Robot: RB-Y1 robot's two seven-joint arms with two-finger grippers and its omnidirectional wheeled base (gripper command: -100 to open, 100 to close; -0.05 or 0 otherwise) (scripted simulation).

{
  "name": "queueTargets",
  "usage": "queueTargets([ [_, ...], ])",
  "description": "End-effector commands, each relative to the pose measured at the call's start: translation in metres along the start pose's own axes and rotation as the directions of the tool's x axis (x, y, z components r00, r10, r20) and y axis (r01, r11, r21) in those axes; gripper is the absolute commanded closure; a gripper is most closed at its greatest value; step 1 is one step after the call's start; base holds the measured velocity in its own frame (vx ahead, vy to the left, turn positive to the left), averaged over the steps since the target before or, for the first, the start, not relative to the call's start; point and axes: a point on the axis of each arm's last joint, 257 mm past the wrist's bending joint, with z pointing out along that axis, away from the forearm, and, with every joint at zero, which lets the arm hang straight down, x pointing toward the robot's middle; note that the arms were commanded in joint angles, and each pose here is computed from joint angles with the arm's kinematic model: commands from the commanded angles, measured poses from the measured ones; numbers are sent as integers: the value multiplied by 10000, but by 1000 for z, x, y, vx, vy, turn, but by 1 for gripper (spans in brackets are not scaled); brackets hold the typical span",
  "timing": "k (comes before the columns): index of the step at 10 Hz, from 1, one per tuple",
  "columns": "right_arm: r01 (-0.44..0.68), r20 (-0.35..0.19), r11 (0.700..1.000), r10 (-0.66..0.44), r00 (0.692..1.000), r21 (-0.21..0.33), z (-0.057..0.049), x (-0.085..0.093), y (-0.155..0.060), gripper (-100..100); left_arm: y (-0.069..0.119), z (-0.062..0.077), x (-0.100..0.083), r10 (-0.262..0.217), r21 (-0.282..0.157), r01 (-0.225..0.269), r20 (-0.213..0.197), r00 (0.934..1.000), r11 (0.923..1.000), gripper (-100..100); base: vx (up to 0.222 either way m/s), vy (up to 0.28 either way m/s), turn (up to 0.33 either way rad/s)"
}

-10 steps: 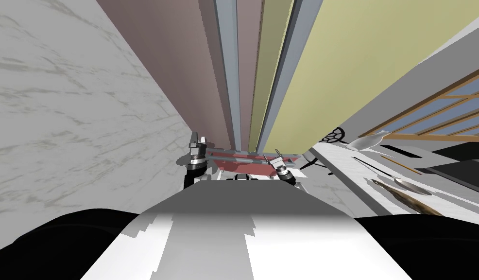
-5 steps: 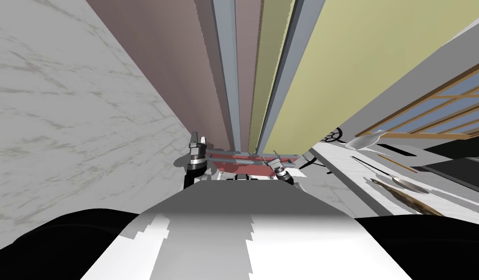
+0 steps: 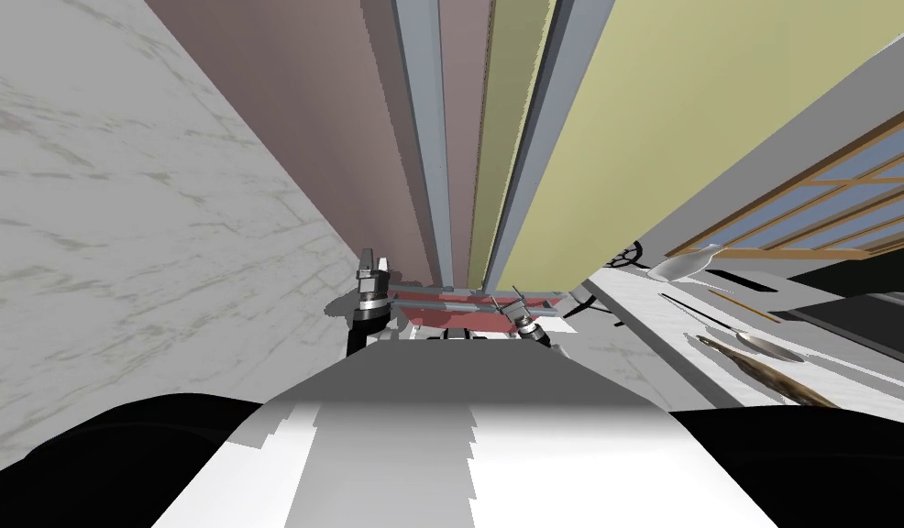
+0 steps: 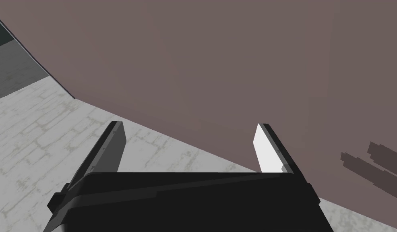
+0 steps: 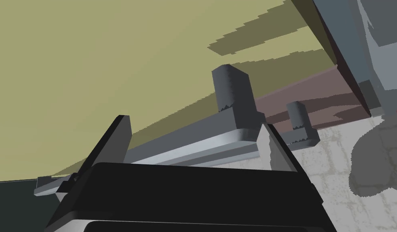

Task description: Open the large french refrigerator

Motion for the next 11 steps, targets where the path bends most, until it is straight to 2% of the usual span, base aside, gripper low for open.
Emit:
queueTargets([
  [1, 470, 8, 9989, -470, 9989, -60, 1, 2, 17, -100, 0, 0, 0, 0, 0, 0, 0, 10000, 10000, 0, 22, -2, -49],
  [2, 569, 9, 9984, -569, 9984, -60, 1, 2, 17, -100, 0, 0, 0, 0, 0, 0, 0, 10000, 10000, 0, 17, 0, -23],
  [4, 849, 20, 9964, -849, 9964, 43, 5, 1, 32, -100, 0, 0, 0, 0, 0, 0, 0, 10000, 10000, 0, 14, -1, -46],
  [10, 607, -36, 9929, -607, 9982, 1018, 30, -16, 62, -100, 0, 0, 0, 0, 0, 0, 0, 10000, 10000, 0, 5, -6, -20],
  [11, 659, -28, 9936, -659, 9978, 922, 27, -14, 59, -100, 0, 0, 0, 0, 0, 0, 0, 10000, 10000, 0, 0, 0, 0],
])
